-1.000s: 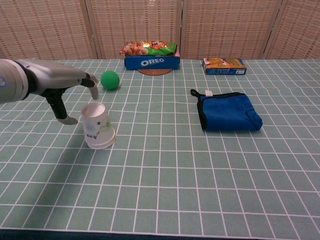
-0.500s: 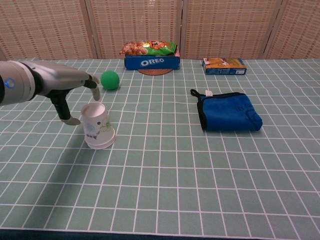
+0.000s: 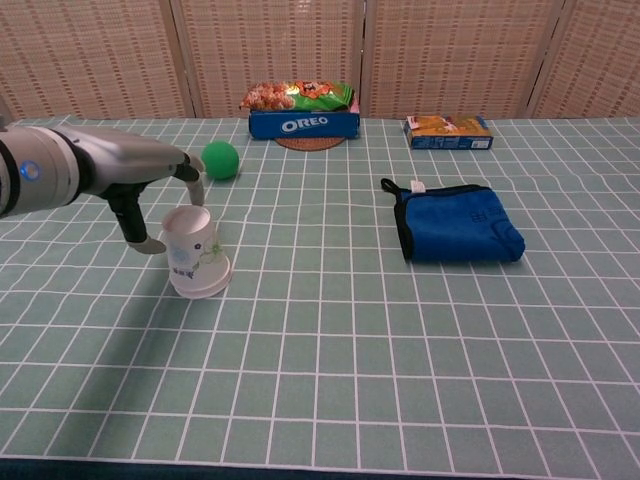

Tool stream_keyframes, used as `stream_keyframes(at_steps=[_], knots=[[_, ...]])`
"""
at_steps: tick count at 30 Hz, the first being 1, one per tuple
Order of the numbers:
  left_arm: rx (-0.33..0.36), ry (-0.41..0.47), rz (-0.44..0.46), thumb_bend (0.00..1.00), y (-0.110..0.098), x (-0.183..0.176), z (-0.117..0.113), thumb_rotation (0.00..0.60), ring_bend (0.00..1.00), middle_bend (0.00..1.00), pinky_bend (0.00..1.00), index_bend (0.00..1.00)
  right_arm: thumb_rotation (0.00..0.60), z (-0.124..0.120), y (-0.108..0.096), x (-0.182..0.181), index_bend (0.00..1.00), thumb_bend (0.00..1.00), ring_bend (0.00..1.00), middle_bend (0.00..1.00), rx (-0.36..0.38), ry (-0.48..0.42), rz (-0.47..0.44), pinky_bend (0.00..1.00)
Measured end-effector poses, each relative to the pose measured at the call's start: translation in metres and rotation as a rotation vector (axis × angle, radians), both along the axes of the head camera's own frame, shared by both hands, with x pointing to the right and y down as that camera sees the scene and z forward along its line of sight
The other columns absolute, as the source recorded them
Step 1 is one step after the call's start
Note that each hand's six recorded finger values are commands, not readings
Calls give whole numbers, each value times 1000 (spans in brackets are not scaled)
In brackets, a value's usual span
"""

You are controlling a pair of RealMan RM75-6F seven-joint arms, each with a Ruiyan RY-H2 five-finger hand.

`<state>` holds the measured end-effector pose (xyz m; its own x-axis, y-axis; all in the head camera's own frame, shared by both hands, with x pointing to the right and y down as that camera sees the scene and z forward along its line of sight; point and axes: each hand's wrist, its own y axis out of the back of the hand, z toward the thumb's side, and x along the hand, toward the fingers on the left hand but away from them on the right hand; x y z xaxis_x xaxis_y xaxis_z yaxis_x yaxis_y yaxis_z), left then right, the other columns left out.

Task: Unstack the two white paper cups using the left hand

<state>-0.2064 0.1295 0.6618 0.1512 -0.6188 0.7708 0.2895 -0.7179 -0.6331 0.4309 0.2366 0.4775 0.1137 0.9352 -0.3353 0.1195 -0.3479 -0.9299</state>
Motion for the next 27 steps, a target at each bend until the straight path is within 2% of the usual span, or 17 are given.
stream_keyframes(at_steps=[27], knots=[[5, 17, 3, 295, -5, 2, 1, 600, 0, 0, 0, 363, 600, 0, 0, 1, 8, 315, 0, 0, -2, 9, 7, 0]])
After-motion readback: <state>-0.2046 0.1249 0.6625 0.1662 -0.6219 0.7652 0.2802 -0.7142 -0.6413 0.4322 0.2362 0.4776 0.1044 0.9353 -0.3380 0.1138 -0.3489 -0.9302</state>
